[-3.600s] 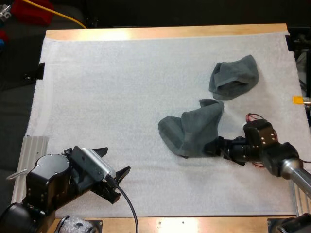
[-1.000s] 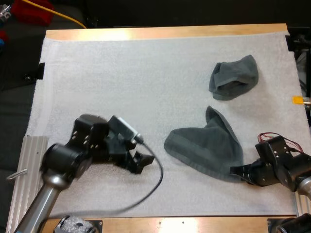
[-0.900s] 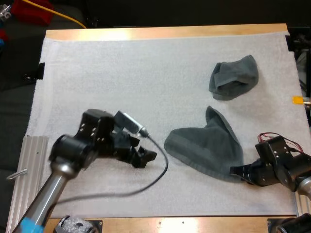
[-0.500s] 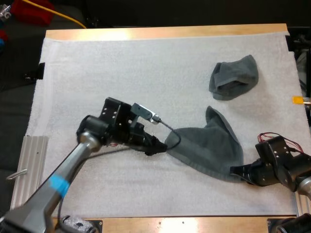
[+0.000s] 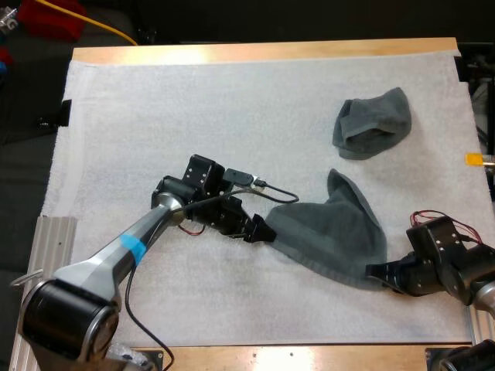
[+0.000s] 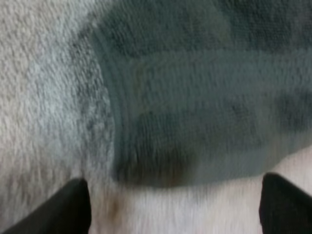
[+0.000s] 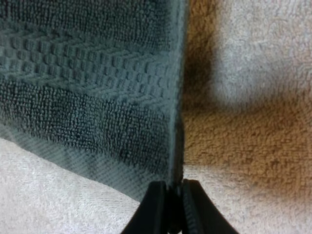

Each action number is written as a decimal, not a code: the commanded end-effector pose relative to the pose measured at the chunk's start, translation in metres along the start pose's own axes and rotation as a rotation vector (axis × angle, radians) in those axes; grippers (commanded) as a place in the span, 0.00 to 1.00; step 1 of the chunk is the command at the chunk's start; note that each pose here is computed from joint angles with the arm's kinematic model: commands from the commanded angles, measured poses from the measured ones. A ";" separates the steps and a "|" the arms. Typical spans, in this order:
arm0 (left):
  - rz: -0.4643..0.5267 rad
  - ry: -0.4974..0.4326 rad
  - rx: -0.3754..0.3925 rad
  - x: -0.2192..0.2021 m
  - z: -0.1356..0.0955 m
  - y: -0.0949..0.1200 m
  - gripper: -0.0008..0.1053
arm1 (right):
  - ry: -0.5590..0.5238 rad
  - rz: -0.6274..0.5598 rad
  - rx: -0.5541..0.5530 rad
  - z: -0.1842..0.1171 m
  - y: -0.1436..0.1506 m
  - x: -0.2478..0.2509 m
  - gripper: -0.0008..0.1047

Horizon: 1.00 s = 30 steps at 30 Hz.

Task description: Pick towel from pile, fold and stack

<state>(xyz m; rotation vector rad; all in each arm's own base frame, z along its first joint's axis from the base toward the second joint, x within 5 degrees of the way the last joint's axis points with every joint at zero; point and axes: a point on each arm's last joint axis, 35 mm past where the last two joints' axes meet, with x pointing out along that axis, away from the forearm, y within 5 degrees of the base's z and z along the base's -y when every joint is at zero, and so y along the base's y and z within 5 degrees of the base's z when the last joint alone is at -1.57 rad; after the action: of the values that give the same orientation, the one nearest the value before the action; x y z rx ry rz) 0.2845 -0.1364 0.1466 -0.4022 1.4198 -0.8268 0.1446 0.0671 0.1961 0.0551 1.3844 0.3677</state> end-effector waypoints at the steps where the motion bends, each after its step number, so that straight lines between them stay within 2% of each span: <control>1: -0.028 -0.009 0.004 0.002 0.002 -0.002 0.66 | -0.003 0.008 -0.006 0.000 0.001 -0.001 0.01; 10: -0.052 -0.005 -0.037 0.013 0.006 0.007 0.66 | -0.003 0.008 -0.006 0.000 0.001 -0.001 0.01; 15: -0.149 0.013 -0.048 0.018 0.007 0.008 0.66 | -0.004 0.008 -0.006 0.000 0.001 -0.001 0.01; 25: -0.186 0.027 -0.100 0.019 0.007 0.008 0.66 | -0.028 0.017 -0.005 0.003 0.002 -0.001 0.01; 28: -0.191 0.034 -0.104 0.020 0.007 0.007 0.60 | -0.032 0.019 0.002 0.003 0.002 -0.001 0.01; 30: -0.190 0.033 -0.104 0.020 0.007 0.007 0.52 | -0.031 0.020 0.004 0.003 0.002 -0.001 0.01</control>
<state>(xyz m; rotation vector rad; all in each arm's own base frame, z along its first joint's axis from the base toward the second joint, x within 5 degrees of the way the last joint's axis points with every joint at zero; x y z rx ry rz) 0.2928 -0.1449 0.1264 -0.6034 1.4743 -0.8929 0.1473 0.0683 0.1969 0.0736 1.3609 0.3675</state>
